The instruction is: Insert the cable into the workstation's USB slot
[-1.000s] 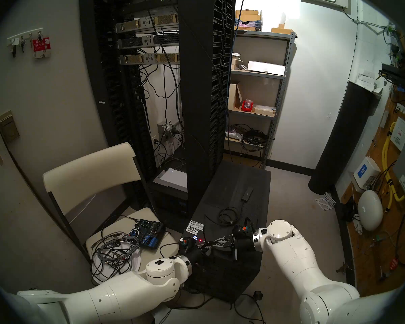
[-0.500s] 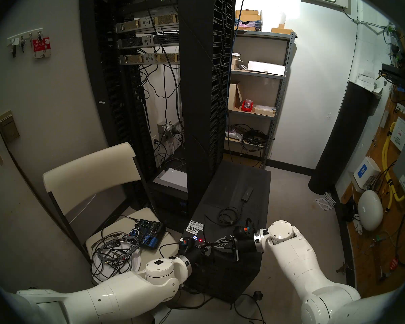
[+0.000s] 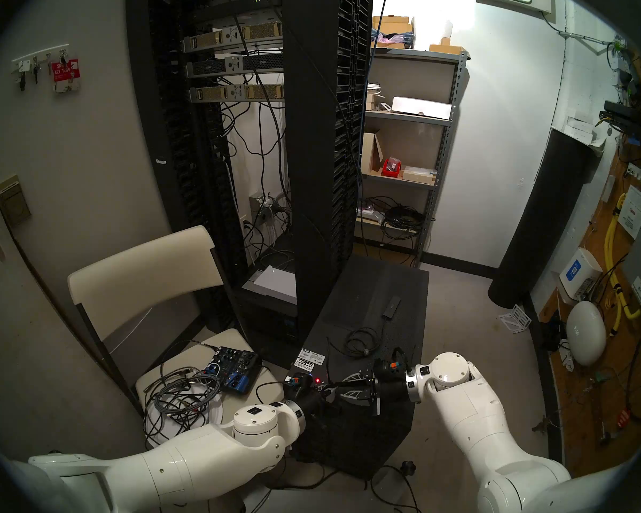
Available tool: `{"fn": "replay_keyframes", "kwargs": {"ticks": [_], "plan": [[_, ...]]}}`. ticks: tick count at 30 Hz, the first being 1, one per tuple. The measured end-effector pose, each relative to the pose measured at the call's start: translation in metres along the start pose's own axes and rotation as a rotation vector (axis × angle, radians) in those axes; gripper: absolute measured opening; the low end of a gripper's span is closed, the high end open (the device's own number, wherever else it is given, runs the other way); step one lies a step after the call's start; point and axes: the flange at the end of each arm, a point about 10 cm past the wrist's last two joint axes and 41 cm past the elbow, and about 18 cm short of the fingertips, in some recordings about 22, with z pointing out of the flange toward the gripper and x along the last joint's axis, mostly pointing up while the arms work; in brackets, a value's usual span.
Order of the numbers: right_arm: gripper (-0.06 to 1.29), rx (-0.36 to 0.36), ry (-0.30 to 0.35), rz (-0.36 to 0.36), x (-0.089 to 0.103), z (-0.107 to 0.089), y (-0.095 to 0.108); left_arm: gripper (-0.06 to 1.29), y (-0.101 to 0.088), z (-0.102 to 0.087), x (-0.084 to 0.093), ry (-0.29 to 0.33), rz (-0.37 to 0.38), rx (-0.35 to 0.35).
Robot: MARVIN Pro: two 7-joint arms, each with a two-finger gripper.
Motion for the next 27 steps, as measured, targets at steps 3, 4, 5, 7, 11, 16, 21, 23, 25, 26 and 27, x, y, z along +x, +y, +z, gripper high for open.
{"fn": "replay_keyframes", "kwargs": {"ticks": [3, 4, 5, 7, 11, 16, 21, 23, 25, 26, 27], "plan": [[0.83, -0.01, 0.007, -0.007, 0.002, 0.0, 0.002, 0.04, 0.0, 0.0, 0.0, -0.002, -0.001, 0.002], [0.83, -0.018, 0.01, -0.01, 0.003, 0.0, 0.003, 0.04, 0.0, 0.0, 0.0, -0.003, -0.002, 0.002], [0.82, -0.022, 0.012, -0.011, 0.004, 0.0, 0.004, 0.04, 0.0, 0.0, 0.0, -0.003, -0.003, 0.003], [0.81, -0.031, 0.016, -0.016, 0.005, 0.001, 0.005, 0.04, 0.0, 0.0, 0.0, -0.004, -0.004, 0.004], [0.65, -0.037, 0.02, -0.02, 0.006, 0.003, 0.007, 0.04, 0.0, 0.0, 0.0, -0.003, -0.007, 0.006], [0.44, -0.04, 0.029, -0.027, 0.01, 0.008, 0.01, 0.04, 0.001, 0.0, 0.0, -0.003, -0.008, 0.006], [0.42, -0.03, 0.034, -0.036, 0.013, 0.015, 0.011, 0.02, 0.001, -0.001, 0.0, -0.003, -0.009, 0.008], [0.42, -0.027, 0.035, -0.04, 0.014, 0.016, 0.011, 0.02, 0.0, -0.001, 0.0, -0.003, -0.009, 0.008], [0.42, -0.021, 0.035, -0.042, 0.015, 0.016, 0.011, 0.02, 0.0, -0.001, 0.0, -0.003, -0.009, 0.008], [0.42, -0.017, 0.035, -0.043, 0.015, 0.017, 0.01, 0.02, 0.0, -0.001, 0.0, -0.003, -0.009, 0.008], [0.42, -0.013, 0.035, -0.044, 0.016, 0.017, 0.01, 0.02, 0.0, -0.001, 0.0, -0.003, -0.008, 0.008]]}}
